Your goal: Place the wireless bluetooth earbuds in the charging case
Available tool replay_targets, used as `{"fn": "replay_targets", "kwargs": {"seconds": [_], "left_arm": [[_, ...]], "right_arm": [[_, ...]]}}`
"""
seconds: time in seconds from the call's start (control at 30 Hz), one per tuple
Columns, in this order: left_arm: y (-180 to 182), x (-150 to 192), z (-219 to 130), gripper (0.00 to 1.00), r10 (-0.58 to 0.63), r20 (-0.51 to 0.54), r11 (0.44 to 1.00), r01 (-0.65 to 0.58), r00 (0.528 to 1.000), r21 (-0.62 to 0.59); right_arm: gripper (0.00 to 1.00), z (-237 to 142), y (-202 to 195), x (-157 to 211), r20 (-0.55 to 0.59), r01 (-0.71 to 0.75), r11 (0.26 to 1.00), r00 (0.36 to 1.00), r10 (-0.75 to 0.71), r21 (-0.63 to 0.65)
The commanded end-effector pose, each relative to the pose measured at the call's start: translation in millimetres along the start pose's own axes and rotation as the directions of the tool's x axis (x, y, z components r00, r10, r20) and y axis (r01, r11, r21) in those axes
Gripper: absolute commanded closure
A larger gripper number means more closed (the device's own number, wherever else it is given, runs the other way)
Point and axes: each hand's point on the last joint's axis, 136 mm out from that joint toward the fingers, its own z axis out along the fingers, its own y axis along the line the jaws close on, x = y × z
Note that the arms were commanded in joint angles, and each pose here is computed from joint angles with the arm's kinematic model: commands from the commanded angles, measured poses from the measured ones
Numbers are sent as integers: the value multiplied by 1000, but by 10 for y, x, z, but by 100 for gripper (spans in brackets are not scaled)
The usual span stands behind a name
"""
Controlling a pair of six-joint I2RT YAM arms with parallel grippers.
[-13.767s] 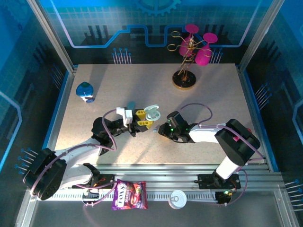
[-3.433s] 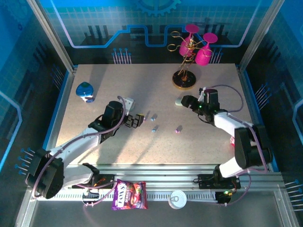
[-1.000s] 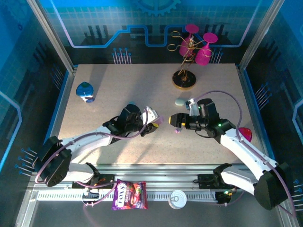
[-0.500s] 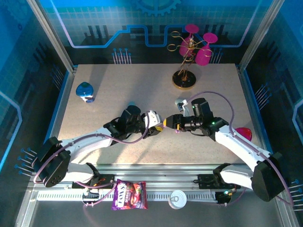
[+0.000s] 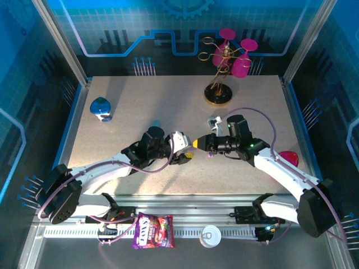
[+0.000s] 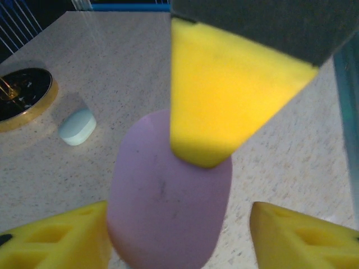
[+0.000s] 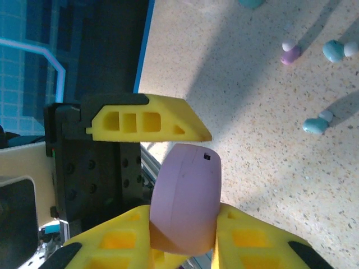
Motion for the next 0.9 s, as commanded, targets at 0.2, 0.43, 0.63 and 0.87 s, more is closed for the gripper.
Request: {"fn": "replay_targets", "kwargs": {"seconds": [0.2, 0.43, 0.63, 0.87], "left_arm": [[120, -620, -434, 9, -98, 450, 995, 75, 888, 68], [74, -965, -581, 12, -149, 625, 985, 60, 767, 161], [16, -1050, -545, 15, -152, 631, 981, 41, 760, 187], [-91, -1205, -548, 16, -165, 647, 973, 17, 744, 229]], "right_arm": [[81, -358, 255, -154, 101, -70, 970, 990, 95, -234], [82, -568, 627, -156, 96, -92, 878, 983, 155, -469], [83, -659, 855, -119, 129, -53, 852, 982, 139, -520], [83, -689, 1090, -177, 144, -43, 798, 976, 162, -601]]}}
